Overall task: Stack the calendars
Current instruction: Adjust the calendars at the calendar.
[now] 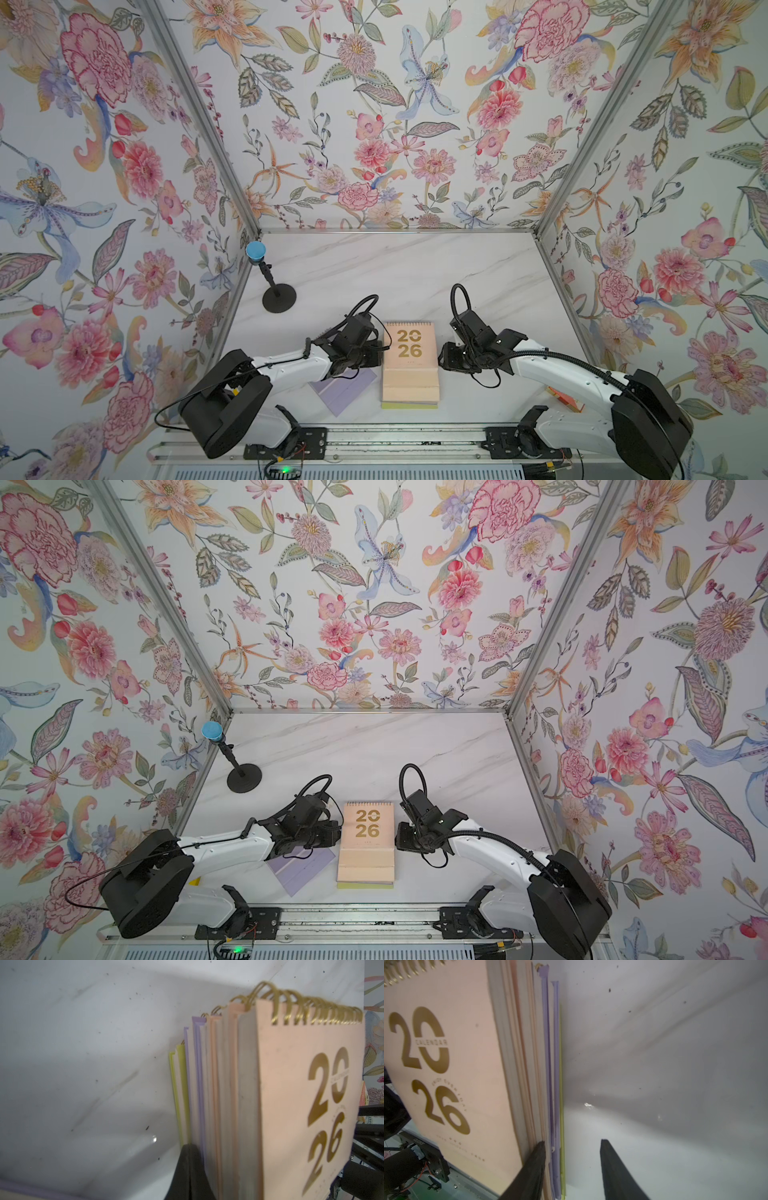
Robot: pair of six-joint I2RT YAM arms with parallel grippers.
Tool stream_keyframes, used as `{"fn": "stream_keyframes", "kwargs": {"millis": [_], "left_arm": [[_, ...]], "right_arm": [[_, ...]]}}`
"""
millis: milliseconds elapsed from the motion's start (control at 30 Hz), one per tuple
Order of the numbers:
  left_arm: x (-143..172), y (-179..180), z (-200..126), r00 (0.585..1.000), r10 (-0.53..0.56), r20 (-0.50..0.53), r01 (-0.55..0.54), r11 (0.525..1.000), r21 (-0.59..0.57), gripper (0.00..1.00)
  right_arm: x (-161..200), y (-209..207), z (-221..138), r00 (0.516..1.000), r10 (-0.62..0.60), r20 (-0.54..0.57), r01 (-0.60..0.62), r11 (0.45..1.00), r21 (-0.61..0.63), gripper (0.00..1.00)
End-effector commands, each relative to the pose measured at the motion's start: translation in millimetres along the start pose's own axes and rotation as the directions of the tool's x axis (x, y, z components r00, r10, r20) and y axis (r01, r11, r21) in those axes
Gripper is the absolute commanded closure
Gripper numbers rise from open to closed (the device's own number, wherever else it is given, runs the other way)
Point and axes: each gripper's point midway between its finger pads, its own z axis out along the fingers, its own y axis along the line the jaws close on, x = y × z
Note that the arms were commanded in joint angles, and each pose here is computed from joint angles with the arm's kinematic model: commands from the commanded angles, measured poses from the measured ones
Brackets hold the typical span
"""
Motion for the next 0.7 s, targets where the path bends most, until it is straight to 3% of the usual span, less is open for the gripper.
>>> {"fn": "stream_keyframes", "kwargs": {"millis": [0, 433, 667], "left_arm": [[-3, -8, -1, 1.000, 0.002, 0.020, -0.002, 1.000, 0.011, 1.00], [-8, 0, -10, 0.999, 0.024, 0.039, -0.022, 0.999, -0.047, 1.00], [-25, 15, -36, 0.996, 0.030, 0.087, -0.019, 0.993, -0.119, 1.00]], "right_arm": [[-3, 14, 0, 0.999, -0.033, 0.000, 0.033, 0.999, -0.038, 0.56], [-18, -8, -24, 0.993, 0.034, 0.115, -0.039, 0.998, 0.040, 0.55], [-39, 9, -58, 0.980, 0.007, 0.201, -0.016, 0.999, 0.041, 0.54]]}}
